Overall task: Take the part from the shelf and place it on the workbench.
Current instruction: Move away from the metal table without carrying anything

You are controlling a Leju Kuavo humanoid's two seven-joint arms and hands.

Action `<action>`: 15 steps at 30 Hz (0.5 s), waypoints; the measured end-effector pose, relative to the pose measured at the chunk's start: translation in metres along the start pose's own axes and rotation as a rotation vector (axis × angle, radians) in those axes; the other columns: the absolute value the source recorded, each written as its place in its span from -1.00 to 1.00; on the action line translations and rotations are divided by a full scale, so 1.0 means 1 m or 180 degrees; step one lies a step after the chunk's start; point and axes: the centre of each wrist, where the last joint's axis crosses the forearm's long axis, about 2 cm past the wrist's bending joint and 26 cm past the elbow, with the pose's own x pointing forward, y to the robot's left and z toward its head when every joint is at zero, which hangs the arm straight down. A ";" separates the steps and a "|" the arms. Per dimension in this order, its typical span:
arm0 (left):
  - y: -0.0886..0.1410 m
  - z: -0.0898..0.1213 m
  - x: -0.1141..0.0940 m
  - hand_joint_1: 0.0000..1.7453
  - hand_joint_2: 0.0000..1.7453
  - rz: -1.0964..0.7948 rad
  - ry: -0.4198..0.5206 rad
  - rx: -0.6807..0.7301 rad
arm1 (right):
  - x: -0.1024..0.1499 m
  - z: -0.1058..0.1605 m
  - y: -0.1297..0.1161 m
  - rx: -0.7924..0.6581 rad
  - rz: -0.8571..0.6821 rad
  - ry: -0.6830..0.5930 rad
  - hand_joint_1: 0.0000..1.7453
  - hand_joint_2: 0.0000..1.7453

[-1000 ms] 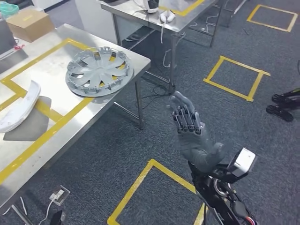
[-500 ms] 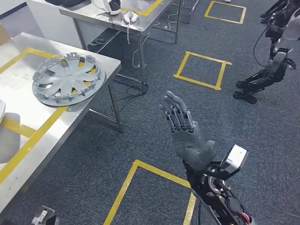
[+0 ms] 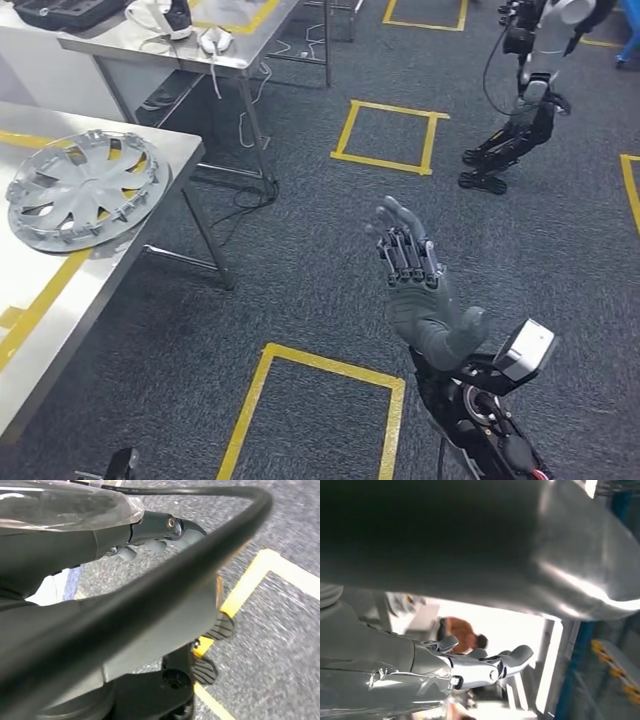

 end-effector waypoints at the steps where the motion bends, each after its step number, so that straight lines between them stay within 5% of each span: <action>1: 0.000 0.000 0.000 -1.00 -1.00 -0.0005 -0.0003 0.0000 | 0.000 0.000 0.000 -0.0004 0.0004 -0.0003 -1.00 -1.00; 15: 0.002 0.000 0.001 -1.00 -1.00 -0.0027 0.0020 0.0017 | 0.003 0.005 -0.001 -0.0094 0.0031 0.0013 -1.00 -1.00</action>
